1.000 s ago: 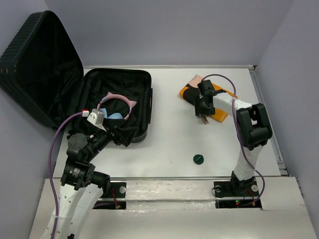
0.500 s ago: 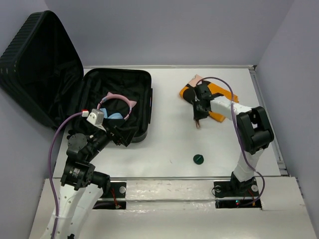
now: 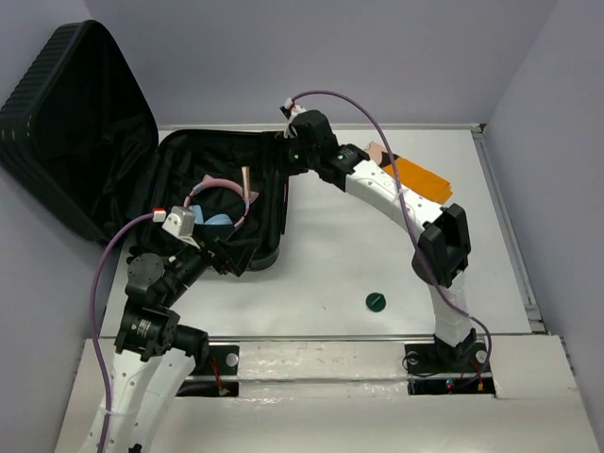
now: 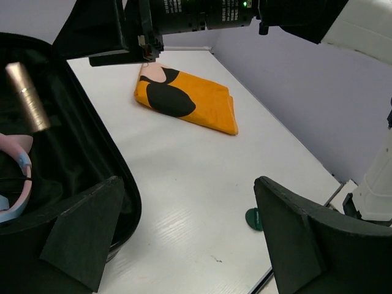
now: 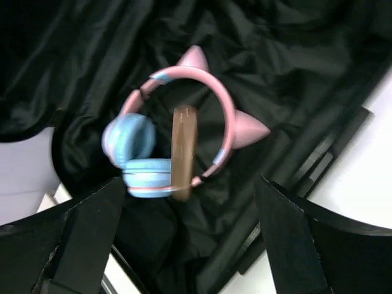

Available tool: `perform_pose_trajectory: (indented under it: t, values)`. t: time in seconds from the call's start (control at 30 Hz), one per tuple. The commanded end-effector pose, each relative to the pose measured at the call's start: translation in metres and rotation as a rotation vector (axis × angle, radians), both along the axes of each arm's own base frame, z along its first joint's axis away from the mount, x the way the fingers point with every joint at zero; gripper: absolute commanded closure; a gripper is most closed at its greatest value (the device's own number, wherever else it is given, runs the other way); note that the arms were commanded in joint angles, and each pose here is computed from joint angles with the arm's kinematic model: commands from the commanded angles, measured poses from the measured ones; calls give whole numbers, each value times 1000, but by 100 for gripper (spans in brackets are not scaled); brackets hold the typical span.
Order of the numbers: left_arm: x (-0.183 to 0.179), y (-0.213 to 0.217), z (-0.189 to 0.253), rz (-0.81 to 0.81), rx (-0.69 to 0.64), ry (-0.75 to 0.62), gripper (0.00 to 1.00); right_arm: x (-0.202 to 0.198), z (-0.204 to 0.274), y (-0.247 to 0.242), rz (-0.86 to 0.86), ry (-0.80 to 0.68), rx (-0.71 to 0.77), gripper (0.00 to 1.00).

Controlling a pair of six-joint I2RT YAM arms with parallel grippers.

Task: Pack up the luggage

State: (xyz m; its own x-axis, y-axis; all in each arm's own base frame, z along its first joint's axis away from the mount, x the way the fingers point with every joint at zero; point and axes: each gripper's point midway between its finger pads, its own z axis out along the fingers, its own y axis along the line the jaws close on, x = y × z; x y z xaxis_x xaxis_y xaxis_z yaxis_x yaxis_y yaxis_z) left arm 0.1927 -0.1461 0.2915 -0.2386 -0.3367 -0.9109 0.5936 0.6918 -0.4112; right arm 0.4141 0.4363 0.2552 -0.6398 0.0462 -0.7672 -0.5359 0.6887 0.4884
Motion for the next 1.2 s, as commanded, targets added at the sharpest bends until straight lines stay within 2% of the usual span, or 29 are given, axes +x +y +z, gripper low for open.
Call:
perform_pose_trajectory:
  t: [0.0, 0.03, 0.07, 0.13, 0.17, 0.2, 0.27, 0.33, 0.4, 0.53, 0.63, 0.83, 0.93, 1.03, 1.07, 1.17]
  values:
    - [-4, 1, 11, -3, -12, -48, 1, 4, 3, -38, -114, 25, -16, 6]
    - [-4, 1, 12, -3, -13, -52, 1, -5, -39, -62, -144, 81, -102, 8]
    - [-5, 1, 13, -3, -15, -56, 1, -9, -28, -90, -221, 48, -126, 12]
    - [-7, 1, 14, -6, -17, -61, 1, -25, -55, -133, -318, 62, -221, 15]
    - [-8, 1, 15, -6, -19, -67, 1, -54, -108, -163, -341, 147, -333, 18]
    - [-8, 1, 16, -9, -20, -70, 1, -69, -98, -185, -388, 131, -338, 20]
    - [-10, 1, 17, -14, -23, -75, 1, -119, -148, -225, -418, 258, -447, 23]
    - [-11, 1, 17, -11, -27, -76, 1, -153, -156, -247, -464, 338, -436, 24]
    - [-11, 1, 18, -13, -27, -79, 1, -192, -185, -261, -450, 453, -452, 24]
    - [-13, 1, 19, -11, -30, -86, 1, -239, -203, -288, -474, 574, -487, 24]
    - [-15, 2, 22, -8, -35, -99, 1, -252, -205, -296, -486, 604, -500, 23]
    - [-19, 2, 24, -11, -39, -111, 1, -253, -217, -288, -466, 647, -495, 23]
    - [-20, 2, 25, -11, -40, -113, 1, -251, -229, -273, -420, 661, -487, 32]
    - [-20, 2, 26, -13, -40, -114, 1, -246, -234, -262, -407, 649, -498, 55]
    - [-20, 3, 25, -10, -39, -114, 1, -245, -233, -261, -406, 642, -508, 76]
    - [-20, 2, 25, -13, -39, -113, 1, -231, -213, -247, -391, 582, -470, 93]
